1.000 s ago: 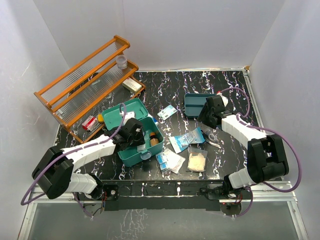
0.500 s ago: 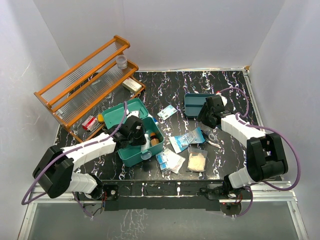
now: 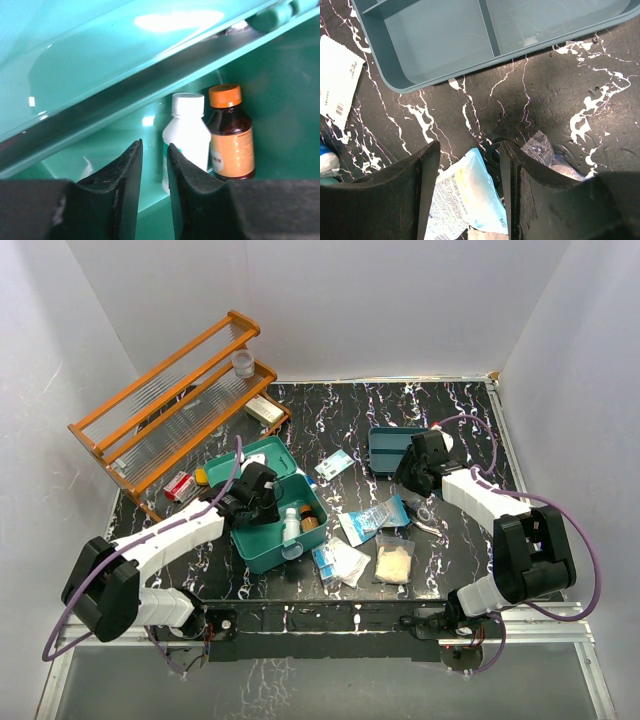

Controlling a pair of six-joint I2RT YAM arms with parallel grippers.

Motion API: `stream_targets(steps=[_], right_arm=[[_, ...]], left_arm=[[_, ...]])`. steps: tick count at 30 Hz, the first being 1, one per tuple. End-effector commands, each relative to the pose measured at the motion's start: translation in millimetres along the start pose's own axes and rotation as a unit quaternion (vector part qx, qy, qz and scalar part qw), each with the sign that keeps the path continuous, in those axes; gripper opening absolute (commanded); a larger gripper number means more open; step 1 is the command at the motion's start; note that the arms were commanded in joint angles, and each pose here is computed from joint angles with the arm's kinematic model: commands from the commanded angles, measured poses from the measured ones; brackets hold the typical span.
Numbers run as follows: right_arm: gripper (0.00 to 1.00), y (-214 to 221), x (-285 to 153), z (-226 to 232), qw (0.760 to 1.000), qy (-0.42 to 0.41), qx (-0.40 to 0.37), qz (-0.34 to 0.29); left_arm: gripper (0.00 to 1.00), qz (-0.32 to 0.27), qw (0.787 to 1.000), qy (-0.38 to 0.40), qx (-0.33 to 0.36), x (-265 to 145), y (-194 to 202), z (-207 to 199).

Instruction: Organize the medicine kit

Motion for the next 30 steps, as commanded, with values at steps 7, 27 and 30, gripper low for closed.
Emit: stream_targets(steps=[7,27,30], right_arm=[[0.50,-25.4,-8.3,31.0,0.998,-0.047,-0.005,-0.038],[0.50,-32.1,-7.5,33.5,0.998,-0.035,-0.013,-0.042],[0.50,-30.9,-7.2,33.4,0.999,-0.035,-0.012,-0.040]], left_arm=[[0.19,0.049,0.993,-0.015,0.103,8.3,28.7,11.7],[0.32,0.054,0.983,0.040,0.172,19.9,41.4,-14.3],[0.27,0.030,0.985,0.001,0.171,10.4,33.9,1.0]])
Point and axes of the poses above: each gripper's point midway between its finger pads, its own x axis out along the fingers, its own z axis along the line the jaws close on, y = z × x, the point moved 3 cm from there along -x, back along the fingers, and after that the axes turned 4 degrees about x, right-handed, at the moved point
